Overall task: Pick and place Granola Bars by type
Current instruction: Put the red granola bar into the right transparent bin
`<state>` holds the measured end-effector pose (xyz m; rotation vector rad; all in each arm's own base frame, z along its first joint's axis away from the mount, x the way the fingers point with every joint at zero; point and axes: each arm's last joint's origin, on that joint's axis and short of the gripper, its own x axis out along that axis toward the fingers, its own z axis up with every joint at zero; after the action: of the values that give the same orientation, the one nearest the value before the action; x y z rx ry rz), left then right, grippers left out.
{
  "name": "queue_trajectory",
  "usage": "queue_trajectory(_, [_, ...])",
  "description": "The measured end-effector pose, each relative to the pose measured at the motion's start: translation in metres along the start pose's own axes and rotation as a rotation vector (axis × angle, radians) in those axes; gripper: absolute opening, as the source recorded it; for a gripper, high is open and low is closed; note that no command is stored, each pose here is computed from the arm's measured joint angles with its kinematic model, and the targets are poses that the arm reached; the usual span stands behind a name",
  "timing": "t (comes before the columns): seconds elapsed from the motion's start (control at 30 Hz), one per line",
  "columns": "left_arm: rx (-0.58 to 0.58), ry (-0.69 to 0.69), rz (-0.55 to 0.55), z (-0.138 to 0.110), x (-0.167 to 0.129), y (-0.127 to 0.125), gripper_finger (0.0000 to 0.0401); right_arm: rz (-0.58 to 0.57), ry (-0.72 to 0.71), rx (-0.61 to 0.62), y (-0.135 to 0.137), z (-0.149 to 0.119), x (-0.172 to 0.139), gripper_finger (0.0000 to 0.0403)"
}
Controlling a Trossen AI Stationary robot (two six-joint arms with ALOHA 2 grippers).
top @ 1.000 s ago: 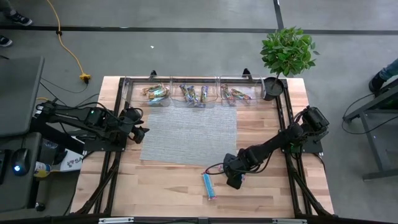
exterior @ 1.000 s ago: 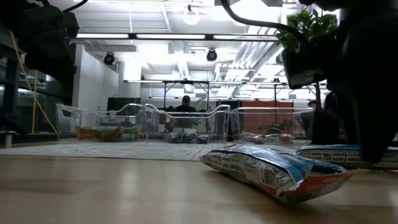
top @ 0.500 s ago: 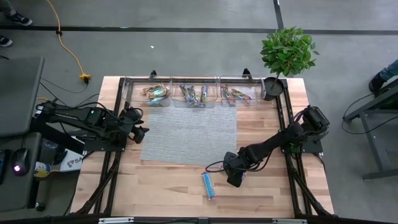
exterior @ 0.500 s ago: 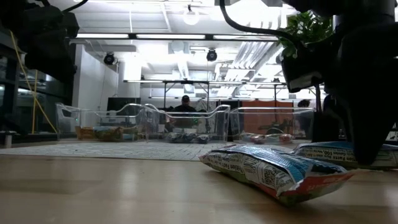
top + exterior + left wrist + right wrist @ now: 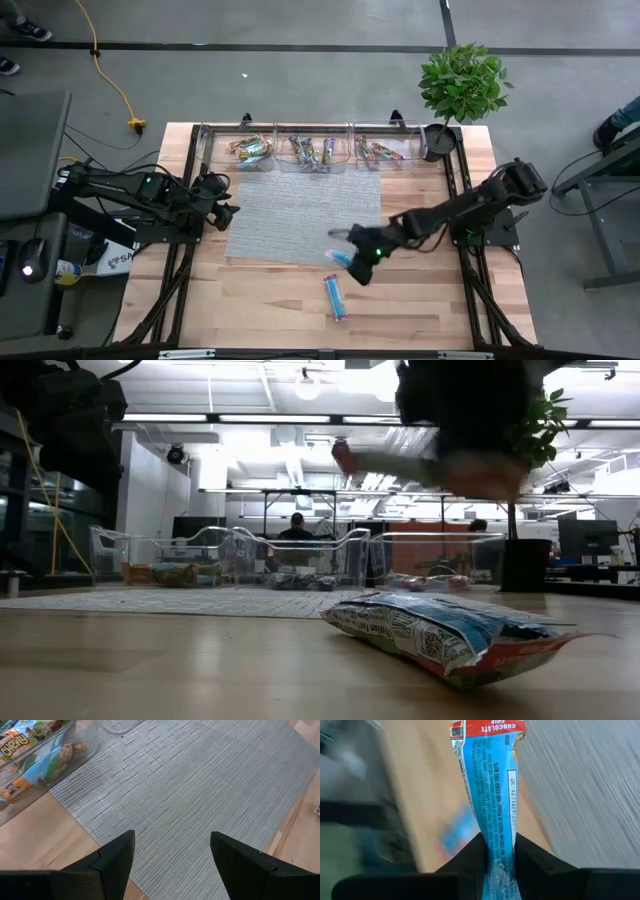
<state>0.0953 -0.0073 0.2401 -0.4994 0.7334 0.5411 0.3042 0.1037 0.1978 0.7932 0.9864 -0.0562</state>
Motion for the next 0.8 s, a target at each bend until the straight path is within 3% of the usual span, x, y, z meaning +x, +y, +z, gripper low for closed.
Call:
queue_trajectory(0.13, [0.001, 0.0, -0.001, 0.0, 0.0, 0.0, 0.0256, 0.237, -0.113, -0.005, 0.011, 0.029, -0.017, 0.0074])
queue_trajectory(0.3, [0.001, 0.001, 0.0, 0.0, 0.0, 0.0, 0.0256, 0.573, -0.243, -0.141, 0.025, 0.059, -0.043, 0.0074])
queue_trajectory(0.4, [0.001, 0.001, 0.0, 0.0, 0.0, 0.0, 0.0256, 0.708, -0.297, -0.21, 0.027, 0.072, -0.054, 0.0074])
queue_trajectory(0.57, [0.006, 0.009, 0.009, -0.001, 0.0, 0.001, 0.0256, 0.799, -0.387, -0.283, 0.021, 0.09, -0.067, 0.0074])
queue_trajectory(0.8, [0.024, 0.037, 0.04, -0.004, 0.0, 0.004, 0.0256, 0.787, -0.48, -0.307, -0.002, 0.114, -0.08, 0.0074])
